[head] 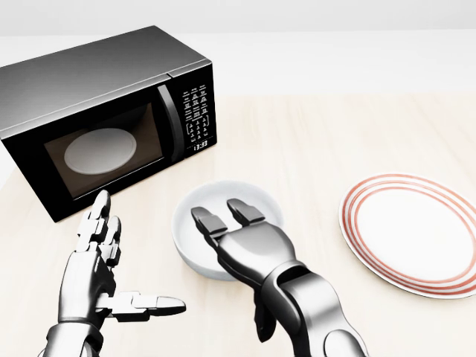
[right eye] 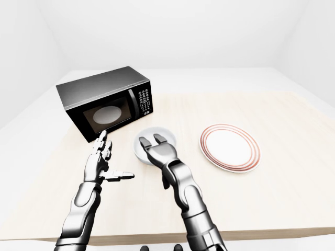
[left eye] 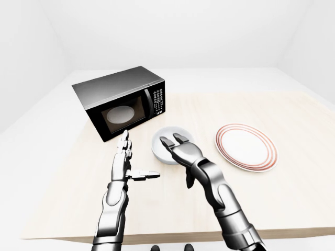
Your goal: Pick up the white bowl and put it on the plate.
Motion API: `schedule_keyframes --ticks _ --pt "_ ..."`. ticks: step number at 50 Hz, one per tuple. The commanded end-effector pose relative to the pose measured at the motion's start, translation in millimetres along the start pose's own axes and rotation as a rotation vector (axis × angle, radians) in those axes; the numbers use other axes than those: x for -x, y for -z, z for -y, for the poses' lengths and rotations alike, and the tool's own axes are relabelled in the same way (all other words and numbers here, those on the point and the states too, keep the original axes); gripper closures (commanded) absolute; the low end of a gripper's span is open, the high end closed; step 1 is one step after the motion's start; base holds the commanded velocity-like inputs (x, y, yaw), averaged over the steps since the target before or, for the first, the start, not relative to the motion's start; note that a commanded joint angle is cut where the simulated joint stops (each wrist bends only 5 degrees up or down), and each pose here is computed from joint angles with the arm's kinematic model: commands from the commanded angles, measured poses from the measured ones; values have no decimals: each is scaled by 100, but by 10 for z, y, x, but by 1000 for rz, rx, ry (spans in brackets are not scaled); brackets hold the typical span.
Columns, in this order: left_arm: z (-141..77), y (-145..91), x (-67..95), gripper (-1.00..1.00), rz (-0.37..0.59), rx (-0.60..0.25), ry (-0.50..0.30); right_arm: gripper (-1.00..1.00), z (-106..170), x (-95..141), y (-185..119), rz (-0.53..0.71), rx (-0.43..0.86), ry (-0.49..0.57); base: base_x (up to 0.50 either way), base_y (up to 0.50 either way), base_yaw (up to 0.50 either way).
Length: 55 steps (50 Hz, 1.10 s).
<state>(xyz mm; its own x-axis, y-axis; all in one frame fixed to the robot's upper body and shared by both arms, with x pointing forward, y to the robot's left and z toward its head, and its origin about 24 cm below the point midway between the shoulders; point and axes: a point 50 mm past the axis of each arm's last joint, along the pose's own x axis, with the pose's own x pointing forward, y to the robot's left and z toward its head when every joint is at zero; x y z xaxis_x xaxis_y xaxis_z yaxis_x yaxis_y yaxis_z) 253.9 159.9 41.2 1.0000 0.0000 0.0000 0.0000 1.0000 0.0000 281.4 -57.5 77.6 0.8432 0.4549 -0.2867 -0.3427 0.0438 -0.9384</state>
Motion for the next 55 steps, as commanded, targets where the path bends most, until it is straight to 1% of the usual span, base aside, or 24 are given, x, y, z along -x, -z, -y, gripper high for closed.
schedule_keyframes --ticks 1,12,22,36,45,55 --pt "0 0 0 -100 0 0 0 -100 5 -27 -72 14 26 -125 0 0 0" --pt "0 0 0 -100 0 0 0 -100 18 -73 -56 9 29 -145 0 0 0" --pt "0 0 0 -100 0 0 0 -100 -60 -150 41 -18 28 -203 0 0 0" --pt "0 0 0 -100 0 0 0 -100 -52 -245 136 -34 13 -199 0 0 0" --pt "0 0 0 -100 0 0 0 -100 -114 -300 161 -40 8 -202 0 0 0" --pt "0 0 0 -100 0 0 0 -100 -121 -314 184 -46 9 -205 0 0 0"
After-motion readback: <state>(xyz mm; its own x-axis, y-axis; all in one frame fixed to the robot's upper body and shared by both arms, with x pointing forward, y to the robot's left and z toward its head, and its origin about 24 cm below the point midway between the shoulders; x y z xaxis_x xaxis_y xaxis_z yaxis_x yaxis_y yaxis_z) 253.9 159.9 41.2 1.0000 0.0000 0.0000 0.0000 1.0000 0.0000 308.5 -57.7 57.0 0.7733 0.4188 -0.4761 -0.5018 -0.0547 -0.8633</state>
